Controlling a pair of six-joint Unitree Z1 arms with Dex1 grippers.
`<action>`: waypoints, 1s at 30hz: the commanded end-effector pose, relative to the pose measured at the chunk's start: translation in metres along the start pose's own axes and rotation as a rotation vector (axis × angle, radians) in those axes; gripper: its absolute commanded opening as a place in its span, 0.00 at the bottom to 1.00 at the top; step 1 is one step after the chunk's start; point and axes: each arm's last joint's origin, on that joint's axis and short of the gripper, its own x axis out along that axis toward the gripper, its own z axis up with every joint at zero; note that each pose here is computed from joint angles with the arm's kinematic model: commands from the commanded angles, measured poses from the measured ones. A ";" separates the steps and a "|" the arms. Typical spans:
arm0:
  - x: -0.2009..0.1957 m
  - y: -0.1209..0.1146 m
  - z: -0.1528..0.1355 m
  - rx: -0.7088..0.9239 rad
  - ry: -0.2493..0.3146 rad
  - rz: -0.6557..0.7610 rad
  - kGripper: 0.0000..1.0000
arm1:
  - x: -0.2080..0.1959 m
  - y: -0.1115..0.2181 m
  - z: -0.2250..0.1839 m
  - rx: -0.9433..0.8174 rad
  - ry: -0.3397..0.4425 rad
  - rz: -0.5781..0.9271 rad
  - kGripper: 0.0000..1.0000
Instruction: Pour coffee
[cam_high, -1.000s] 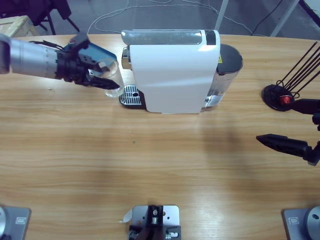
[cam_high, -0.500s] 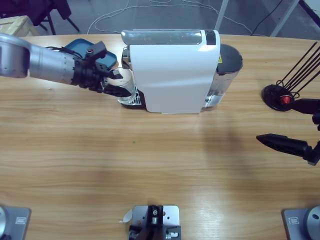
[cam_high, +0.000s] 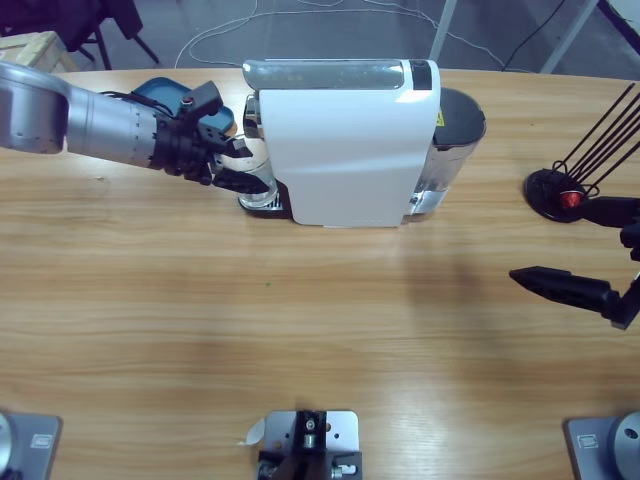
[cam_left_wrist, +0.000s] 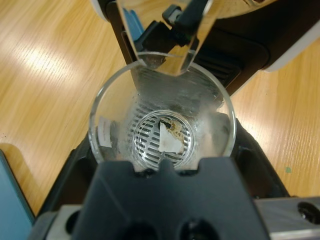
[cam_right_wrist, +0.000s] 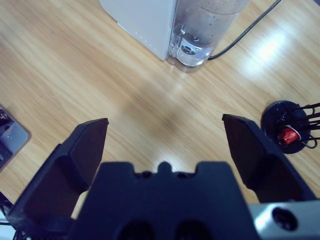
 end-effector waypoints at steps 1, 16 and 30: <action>0.016 -0.005 -0.012 0.020 0.019 -0.060 0.94 | 0.013 -0.001 -0.009 -0.009 0.059 -0.029 1.00; -0.054 -0.014 -0.012 0.021 -0.039 0.059 1.00 | 0.017 0.000 -0.004 -0.003 0.055 -0.029 1.00; -0.168 -0.112 -0.027 -0.124 0.012 0.137 1.00 | 0.018 -0.051 0.161 0.107 -0.053 -0.089 0.00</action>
